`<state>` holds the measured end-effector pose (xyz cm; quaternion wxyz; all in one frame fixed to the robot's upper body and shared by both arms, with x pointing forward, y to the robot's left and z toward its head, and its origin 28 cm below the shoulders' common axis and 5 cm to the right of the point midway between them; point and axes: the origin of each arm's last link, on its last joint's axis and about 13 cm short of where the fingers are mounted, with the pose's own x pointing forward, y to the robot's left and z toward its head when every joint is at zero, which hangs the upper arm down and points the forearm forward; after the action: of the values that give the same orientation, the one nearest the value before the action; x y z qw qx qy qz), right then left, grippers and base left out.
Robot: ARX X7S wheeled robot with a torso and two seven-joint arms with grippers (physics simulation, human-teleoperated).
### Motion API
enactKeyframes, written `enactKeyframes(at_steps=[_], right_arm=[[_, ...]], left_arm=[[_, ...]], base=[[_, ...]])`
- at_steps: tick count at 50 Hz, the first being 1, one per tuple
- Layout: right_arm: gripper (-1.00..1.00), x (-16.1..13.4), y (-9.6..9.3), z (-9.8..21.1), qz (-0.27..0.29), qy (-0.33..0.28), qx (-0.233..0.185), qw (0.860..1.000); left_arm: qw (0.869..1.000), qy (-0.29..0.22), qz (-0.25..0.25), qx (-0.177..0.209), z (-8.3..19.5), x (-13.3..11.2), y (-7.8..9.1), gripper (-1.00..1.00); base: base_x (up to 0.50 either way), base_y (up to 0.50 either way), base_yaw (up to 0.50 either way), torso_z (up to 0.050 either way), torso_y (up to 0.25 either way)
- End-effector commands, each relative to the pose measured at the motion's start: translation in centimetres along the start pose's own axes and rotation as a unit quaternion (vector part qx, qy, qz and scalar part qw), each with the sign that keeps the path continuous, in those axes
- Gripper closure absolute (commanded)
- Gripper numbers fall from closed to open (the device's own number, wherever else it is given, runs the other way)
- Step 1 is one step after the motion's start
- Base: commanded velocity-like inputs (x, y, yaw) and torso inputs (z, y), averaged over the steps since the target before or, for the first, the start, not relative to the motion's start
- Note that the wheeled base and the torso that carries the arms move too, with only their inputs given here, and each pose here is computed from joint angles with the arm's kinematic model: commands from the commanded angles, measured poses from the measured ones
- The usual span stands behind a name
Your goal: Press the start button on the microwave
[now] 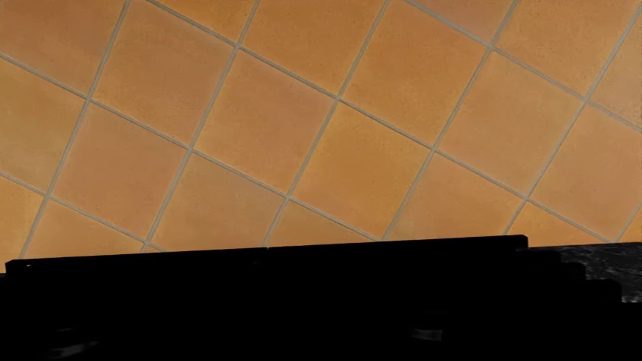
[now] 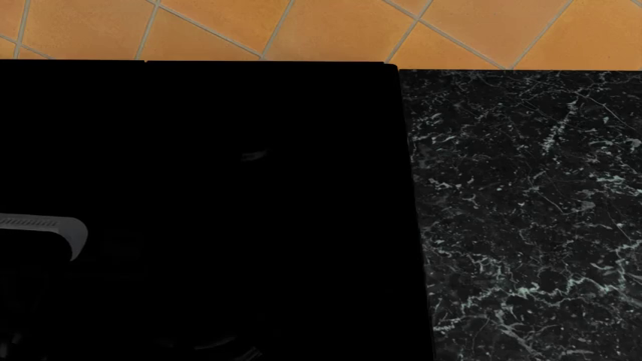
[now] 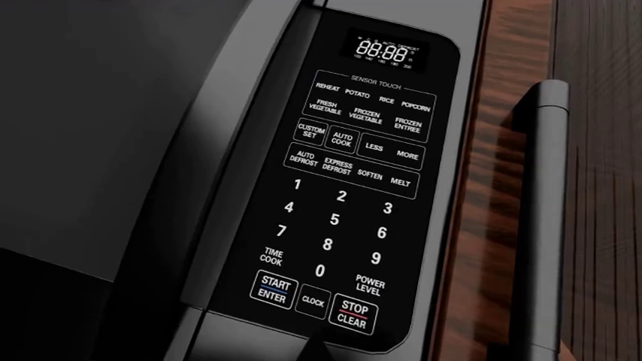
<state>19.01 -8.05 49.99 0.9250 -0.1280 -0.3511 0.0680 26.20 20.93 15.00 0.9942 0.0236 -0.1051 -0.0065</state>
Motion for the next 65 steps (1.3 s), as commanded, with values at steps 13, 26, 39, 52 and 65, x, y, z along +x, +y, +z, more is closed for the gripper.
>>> enactKeyframes(at_steps=[13, 26, 39, 52, 65], right_arm=[[1.00, 2.8, -0.7, -0.3, -0.006, 0.019, 0.000, 1.000], [1.00, 4.3, -0.9, -0.7, -0.008, 0.028, 0.009, 1.000], [1.00, 5.7, -1.8, -1.8, -0.035, 0.042, 0.001, 0.999], [1.00, 5.9, -1.2, -1.5, -0.008, 0.034, 0.014, 0.999], [1.00, 5.9, -0.8, -1.4, 0.008, 0.032, 0.021, 0.999]], left_arm=[[1.000, 0.006, 0.001, 0.004, -0.3, 0.3, 0.5, -1.00], [1.000, 0.008, 0.001, 0.003, -0.5, 0.3, 0.5, -1.00], [1.000, 0.010, 0.002, 0.001, -0.8, 0.4, 0.6, -1.00], [1.000, 0.011, 0.004, 0.002, -0.8, 0.4, 0.6, -1.00], [1.000, 0.012, 0.000, 0.005, -0.8, 0.5, 0.5, -1.00]], base=[[0.01, 0.00, 0.00, 0.000, 0.000], [0.01, 0.00, 0.00, -0.002, 0.000], [0.01, 0.00, 0.00, -0.002, 0.000], [0.01, 0.00, 0.00, -0.002, 0.000], [0.01, 0.00, 0.00, -0.002, 0.000]])
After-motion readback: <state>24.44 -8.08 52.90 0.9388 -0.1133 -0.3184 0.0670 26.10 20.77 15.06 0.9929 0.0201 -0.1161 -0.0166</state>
